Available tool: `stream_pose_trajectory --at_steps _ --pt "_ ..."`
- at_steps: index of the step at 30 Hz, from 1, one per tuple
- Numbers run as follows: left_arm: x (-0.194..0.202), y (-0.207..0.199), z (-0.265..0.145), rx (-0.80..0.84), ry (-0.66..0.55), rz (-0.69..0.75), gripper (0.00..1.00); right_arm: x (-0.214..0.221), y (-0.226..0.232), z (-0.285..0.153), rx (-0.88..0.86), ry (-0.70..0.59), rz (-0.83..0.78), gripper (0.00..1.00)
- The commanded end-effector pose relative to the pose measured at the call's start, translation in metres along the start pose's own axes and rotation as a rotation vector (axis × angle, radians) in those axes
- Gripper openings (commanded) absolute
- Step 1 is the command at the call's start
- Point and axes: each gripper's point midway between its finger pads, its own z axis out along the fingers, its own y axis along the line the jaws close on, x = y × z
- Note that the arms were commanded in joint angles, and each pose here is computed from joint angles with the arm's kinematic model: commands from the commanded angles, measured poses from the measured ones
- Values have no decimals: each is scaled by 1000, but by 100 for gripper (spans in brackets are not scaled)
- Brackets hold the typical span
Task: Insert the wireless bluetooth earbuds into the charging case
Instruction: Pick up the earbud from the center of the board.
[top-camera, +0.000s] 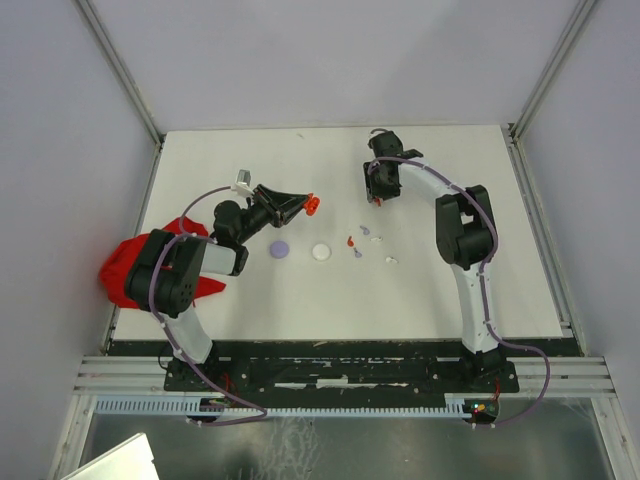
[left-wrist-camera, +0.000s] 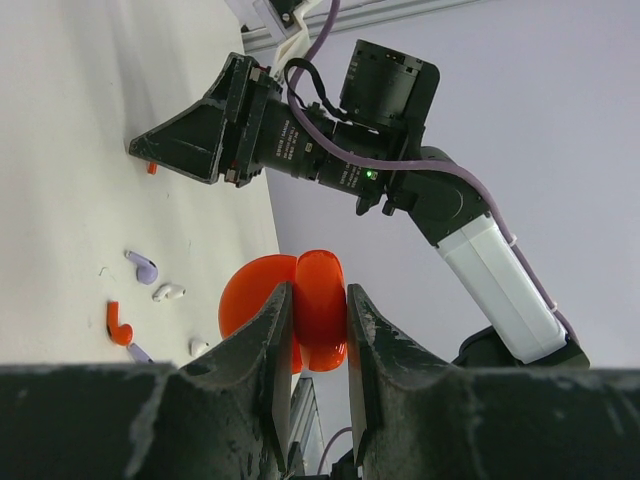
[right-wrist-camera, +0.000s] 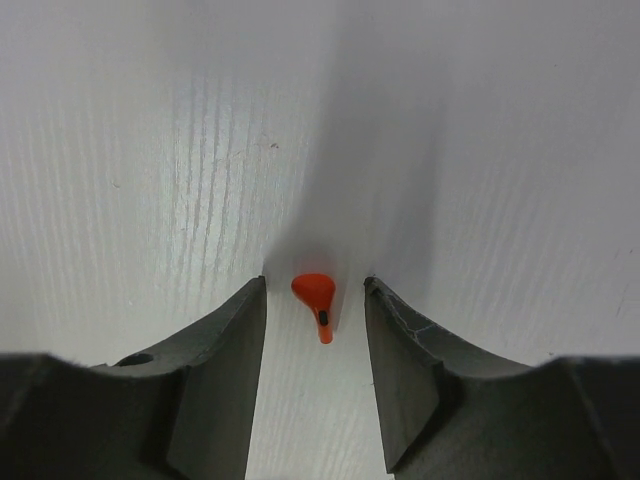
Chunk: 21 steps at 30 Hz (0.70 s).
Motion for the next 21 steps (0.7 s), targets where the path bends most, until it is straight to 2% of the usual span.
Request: stream_pose_trajectory --at_steps 1,21 --pt "-2 -13 1 58 6 4 3 11 -3 12 35 44 -42 50" --pt "-1 -12 0 59 9 0 3 20 4 15 43 78 -72 34"
